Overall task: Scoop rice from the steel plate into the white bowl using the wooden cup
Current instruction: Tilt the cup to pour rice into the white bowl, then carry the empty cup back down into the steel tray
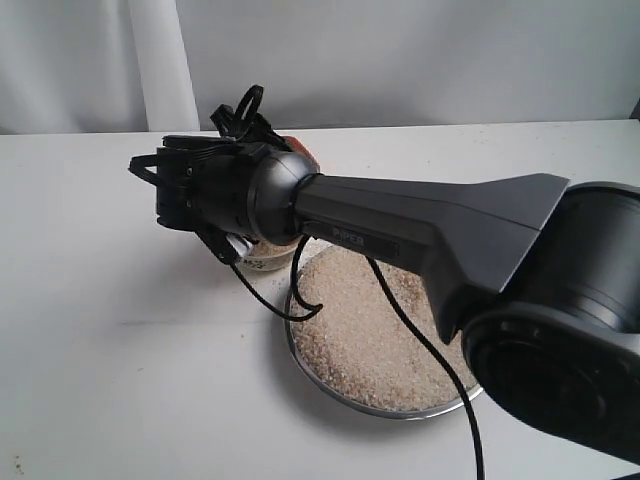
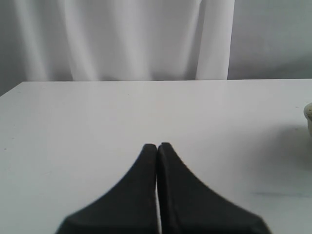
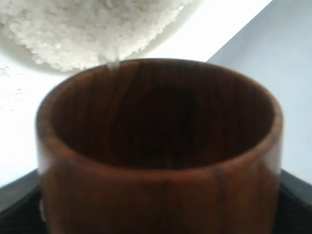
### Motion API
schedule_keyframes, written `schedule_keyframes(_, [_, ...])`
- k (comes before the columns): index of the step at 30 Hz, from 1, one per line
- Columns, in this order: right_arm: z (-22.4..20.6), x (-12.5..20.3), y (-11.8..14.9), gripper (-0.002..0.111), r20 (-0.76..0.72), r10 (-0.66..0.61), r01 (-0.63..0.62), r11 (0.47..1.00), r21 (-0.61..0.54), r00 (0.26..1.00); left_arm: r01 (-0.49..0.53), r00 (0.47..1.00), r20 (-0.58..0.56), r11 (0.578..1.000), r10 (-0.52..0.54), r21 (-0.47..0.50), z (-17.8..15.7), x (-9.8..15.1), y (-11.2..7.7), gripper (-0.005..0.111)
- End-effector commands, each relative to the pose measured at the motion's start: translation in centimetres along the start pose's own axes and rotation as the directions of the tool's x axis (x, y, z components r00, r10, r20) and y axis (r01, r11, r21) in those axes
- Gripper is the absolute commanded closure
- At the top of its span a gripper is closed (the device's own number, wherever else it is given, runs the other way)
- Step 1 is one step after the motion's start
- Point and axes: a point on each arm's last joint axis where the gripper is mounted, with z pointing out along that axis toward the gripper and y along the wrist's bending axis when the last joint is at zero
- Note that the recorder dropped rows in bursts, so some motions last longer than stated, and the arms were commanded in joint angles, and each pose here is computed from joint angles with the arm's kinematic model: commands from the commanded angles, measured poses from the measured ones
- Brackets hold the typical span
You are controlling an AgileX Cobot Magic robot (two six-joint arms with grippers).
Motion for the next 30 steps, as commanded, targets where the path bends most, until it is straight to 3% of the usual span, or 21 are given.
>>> schedule_keyframes(1, [-0.5,0.6,-0.5,0.108,-0.04,-0.028,0.029,0.999,0.034,0.999,0.003,1.0,0.007,1.0,-0.003,0.002,0.0,0.0,0.0,0.107])
schedule_keyframes(7, [-1.1,1.5,-1.1,0.108,-0.075,-0.001,0.007,0.998,0.07,0.997,0.003,1.0,0.007,1.0,-0.003,0.002,0.0,0.0,0.0,0.107])
schedule_keyframes(12, [-3.0,3.8,-1.3,0.108,0.022,0.259,-0.258,0.966,-0.022,0.966,0.003,1.0,0.007,1.0,-0.003,0.002,0.0,0.0,0.0,0.107])
schedule_keyframes(16, [-5.5,8.7,-1.1,0.108,0.169,0.532,-0.478,0.834,-0.277,0.83,0.003,1.0,0.007,1.0,-0.003,0.002,0.0,0.0,0.0,0.107])
schedule_keyframes(17, [-6.2,10.4,-1.1,0.108,0.203,0.634,-0.548,0.758,-0.353,0.746,0.003,1.0,0.007,1.0,-0.003,0.002,0.0,0.0,0.0,0.107])
schedule_keyframes(19, [-7.2,13.2,-1.2,0.108,0.226,0.739,-0.618,0.66,-0.426,0.634,0.003,1.0,0.007,1.0,-0.003,0.002,0.0,0.0,0.0,0.107])
schedule_keyframes(22, [-6.8,15.2,-1.0,0.108,0.158,0.833,-0.714,0.539,-0.447,0.53,0.003,1.0,0.007,1.0,-0.003,0.002,0.0,0.0,0.0,0.107])
schedule_keyframes(24, [-5.8,14.0,0.3,0.108,0.12,0.817,-0.686,0.544,-0.484,0.563,0.003,1.0,0.007,1.0,-0.003,0.002,0.0,0.0,0.0,0.107])
schedule_keyframes(28, [-2.5,11.5,5.3,0.108,-0.001,0.643,-0.558,0.663,-0.499,0.766,0.003,1.0,0.007,1.0,-0.003,0.002,0.0,0.0,0.0,0.107])
schedule_keyframes(30, [-1.9,10.8,7.2,0.108,-0.019,0.575,-0.498,0.69,-0.525,0.818,0.003,1.0,0.007,1.0,-0.003,0.002,0.0,0.0,0.0,0.107])
